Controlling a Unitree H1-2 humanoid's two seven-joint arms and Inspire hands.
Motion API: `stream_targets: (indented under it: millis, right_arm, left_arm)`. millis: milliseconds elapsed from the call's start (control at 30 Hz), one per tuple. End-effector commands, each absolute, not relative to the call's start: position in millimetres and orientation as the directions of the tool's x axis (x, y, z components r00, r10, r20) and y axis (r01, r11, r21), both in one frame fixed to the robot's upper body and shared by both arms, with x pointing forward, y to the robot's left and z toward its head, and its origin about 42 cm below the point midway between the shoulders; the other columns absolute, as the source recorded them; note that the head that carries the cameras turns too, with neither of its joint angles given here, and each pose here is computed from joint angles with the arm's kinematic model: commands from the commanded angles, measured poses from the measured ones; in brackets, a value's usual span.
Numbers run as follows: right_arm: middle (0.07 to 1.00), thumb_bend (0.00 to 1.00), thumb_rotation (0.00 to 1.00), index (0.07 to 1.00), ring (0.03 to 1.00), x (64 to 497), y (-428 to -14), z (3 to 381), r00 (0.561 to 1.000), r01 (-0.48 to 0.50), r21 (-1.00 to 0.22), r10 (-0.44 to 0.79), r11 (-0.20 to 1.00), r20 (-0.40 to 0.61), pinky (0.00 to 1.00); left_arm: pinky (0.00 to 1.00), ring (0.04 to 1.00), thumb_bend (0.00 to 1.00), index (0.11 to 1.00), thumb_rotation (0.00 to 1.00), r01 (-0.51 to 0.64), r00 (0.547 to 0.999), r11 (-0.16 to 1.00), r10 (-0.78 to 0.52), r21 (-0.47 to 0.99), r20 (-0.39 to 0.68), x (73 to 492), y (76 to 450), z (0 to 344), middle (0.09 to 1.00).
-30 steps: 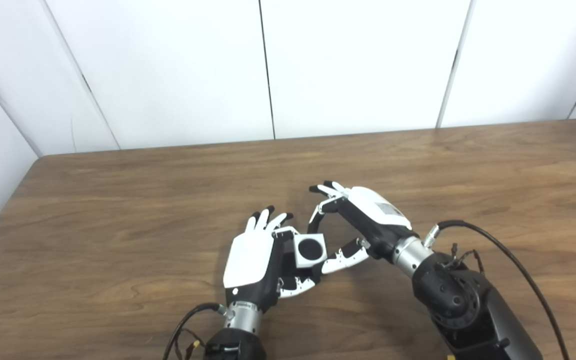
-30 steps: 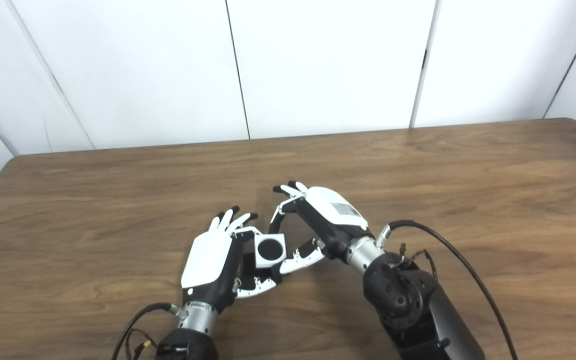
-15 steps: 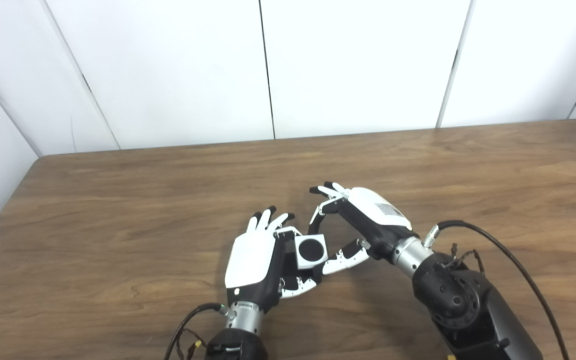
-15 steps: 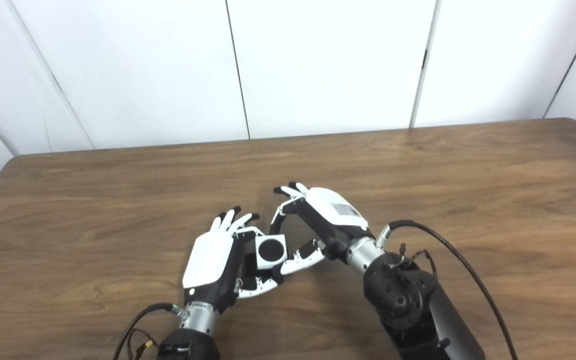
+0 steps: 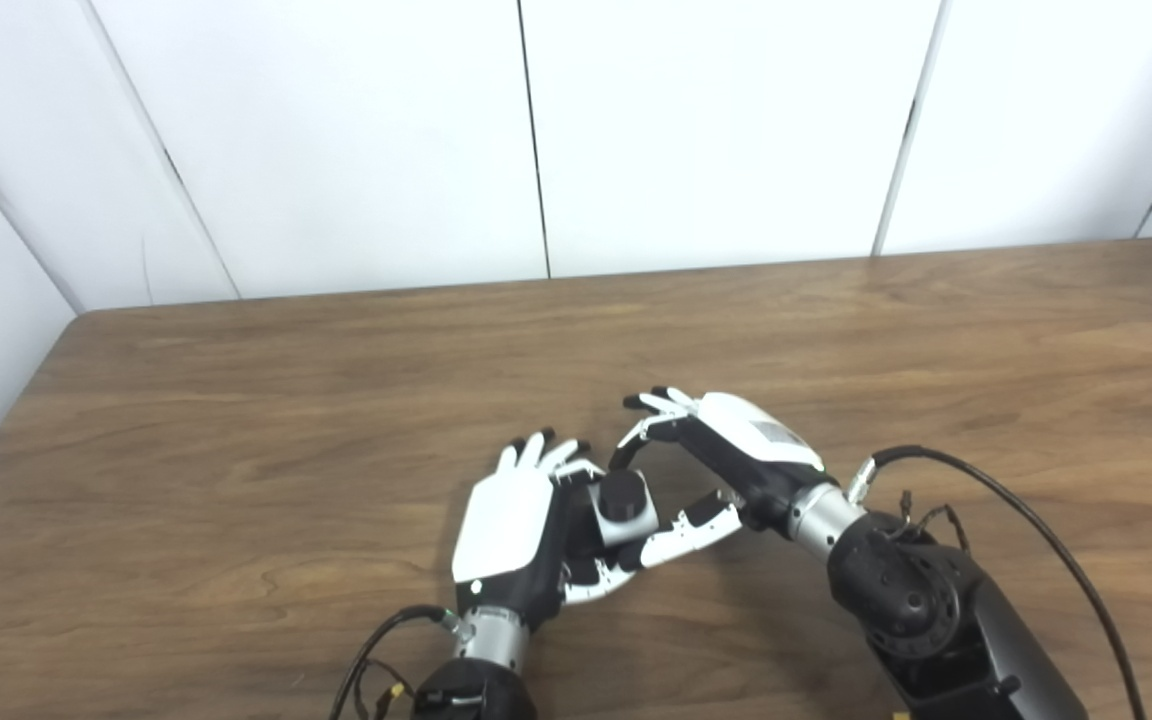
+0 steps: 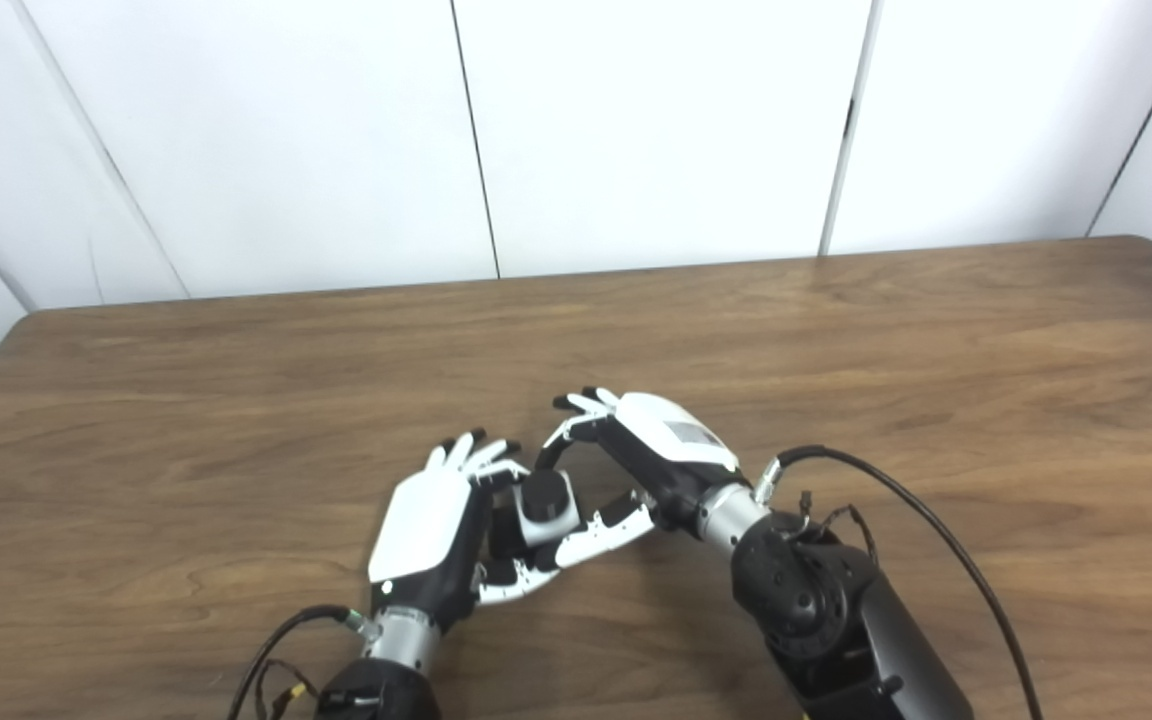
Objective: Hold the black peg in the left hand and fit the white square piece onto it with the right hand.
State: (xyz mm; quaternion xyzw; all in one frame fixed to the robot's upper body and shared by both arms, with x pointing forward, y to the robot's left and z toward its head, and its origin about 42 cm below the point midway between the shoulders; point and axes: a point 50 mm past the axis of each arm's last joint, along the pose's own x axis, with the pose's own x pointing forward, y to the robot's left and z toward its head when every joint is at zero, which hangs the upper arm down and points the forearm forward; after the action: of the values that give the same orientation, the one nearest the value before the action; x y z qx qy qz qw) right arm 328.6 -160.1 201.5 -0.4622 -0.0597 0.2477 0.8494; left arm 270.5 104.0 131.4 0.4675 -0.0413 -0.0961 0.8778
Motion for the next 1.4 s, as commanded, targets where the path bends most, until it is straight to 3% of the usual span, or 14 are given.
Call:
stream_targets:
  millis: [0, 300, 533, 900, 1067, 1167, 1367]
  right_arm:
    - [0.961, 1.0, 0.41, 0.735, 1.0, 335, -163, 217, 0.876, -0.331, -0.826, 0.473, 0.456, -0.09, 1.0]
    - [0.957, 1.0, 0.42, 0.74, 1.0, 335, -166, 216, 0.879, -0.331, -0.825, 0.467, 0.458, -0.093, 1.0]
    - [0.957, 1.0, 0.42, 0.716, 1.0, 335, -167, 213, 0.881, -0.338, -0.815, 0.462, 0.471, -0.098, 1.0]
    - [0.954, 1.0, 0.42, 0.7, 1.0, 335, -168, 212, 0.887, -0.332, -0.81, 0.452, 0.484, -0.094, 1.0]
    - [0.955, 1.0, 0.41, 0.706, 1.0, 335, -176, 216, 0.898, -0.321, -0.8, 0.432, 0.507, -0.086, 1.0]
    - [0.951, 1.0, 0.42, 0.719, 1.0, 337, -182, 220, 0.909, -0.298, -0.804, 0.409, 0.514, -0.076, 1.0]
    - [0.954, 1.0, 0.38, 0.755, 1.0, 337, -194, 224, 0.928, -0.275, -0.788, 0.366, 0.551, -0.068, 1.0]
  left_arm:
    - [0.99, 0.956, 0.89, 0.729, 0.38, 0.115, 0.977, 0.548, -0.214, 0.828, 0.006, 273, 103, 141, 0.875]
    - [0.98, 0.945, 0.97, 0.882, 0.42, 0.102, 0.983, 0.607, -0.184, 0.788, 0.014, 272, 110, 147, 0.904]
    - [0.99, 0.992, 1.0, 0.99, 0.43, 0.08, 0.99, 0.686, -0.14, 0.723, 0.024, 268, 120, 154, 0.979]
    - [0.9, 0.984, 1.0, 1.0, 0.47, 0.049, 0.995, 0.7, -0.097, 0.712, 0.026, 273, 133, 156, 0.983]
    - [0.92, 0.995, 1.0, 1.0, 0.45, 0.034, 0.997, 0.725, -0.074, 0.688, 0.029, 275, 142, 161, 0.99]
    - [0.83, 0.955, 1.0, 1.0, 0.54, 0.011, 0.997, 0.746, -0.055, 0.665, 0.045, 274, 153, 164, 0.981]
    - [0.88, 0.993, 1.0, 1.0, 0.61, 0.0, 0.995, 0.805, -0.057, 0.593, 0.078, 275, 175, 170, 1.0]
